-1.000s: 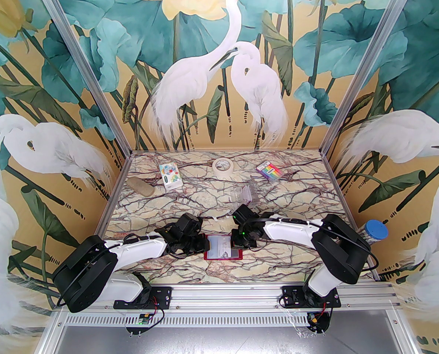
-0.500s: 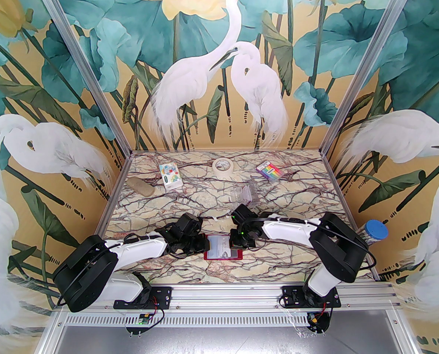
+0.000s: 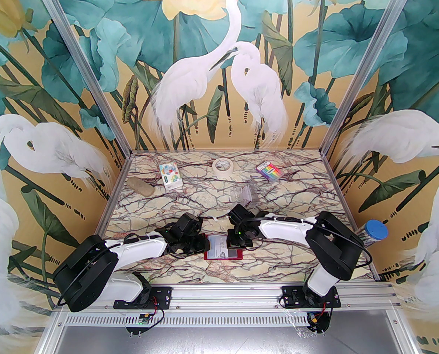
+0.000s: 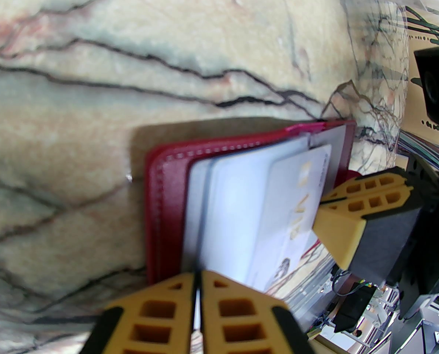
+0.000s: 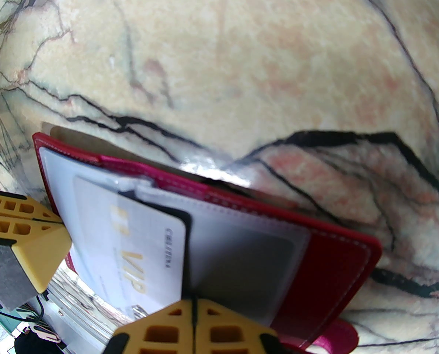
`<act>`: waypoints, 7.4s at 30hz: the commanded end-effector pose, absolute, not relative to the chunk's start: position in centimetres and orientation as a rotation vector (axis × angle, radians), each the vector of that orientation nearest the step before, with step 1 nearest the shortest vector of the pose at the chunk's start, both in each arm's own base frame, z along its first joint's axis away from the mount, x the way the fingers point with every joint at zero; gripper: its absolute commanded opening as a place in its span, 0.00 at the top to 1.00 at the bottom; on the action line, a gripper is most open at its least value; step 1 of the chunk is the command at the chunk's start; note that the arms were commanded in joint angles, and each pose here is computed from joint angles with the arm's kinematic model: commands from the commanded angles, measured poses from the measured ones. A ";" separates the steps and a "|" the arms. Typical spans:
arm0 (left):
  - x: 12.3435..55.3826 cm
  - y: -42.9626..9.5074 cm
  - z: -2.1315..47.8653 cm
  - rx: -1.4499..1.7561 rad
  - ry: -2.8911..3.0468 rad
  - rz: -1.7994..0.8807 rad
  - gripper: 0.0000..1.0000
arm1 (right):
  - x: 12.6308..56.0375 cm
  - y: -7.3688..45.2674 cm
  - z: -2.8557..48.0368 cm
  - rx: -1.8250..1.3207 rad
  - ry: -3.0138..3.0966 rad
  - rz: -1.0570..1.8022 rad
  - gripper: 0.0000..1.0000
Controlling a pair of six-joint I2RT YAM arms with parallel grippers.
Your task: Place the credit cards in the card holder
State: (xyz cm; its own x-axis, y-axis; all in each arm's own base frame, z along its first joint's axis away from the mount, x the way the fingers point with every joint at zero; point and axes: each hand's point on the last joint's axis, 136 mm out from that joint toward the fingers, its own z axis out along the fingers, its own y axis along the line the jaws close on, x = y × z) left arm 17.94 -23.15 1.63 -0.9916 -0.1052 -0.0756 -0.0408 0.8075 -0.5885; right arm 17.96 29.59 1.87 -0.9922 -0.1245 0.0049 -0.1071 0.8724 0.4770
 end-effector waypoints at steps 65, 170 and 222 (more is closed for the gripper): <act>16.6 -20.1 0.3 -0.152 2.955 -0.716 0.75 | 17.1 32.5 3.9 0.301 -3.050 -0.708 0.95; 14.7 -17.9 -0.3 -0.190 2.980 -0.656 1.00 | 17.1 35.4 4.3 0.247 -2.995 -0.854 0.76; 16.6 -19.9 4.8 -0.181 2.808 -0.847 0.86 | 16.1 33.6 -0.9 0.191 -2.967 -0.704 0.94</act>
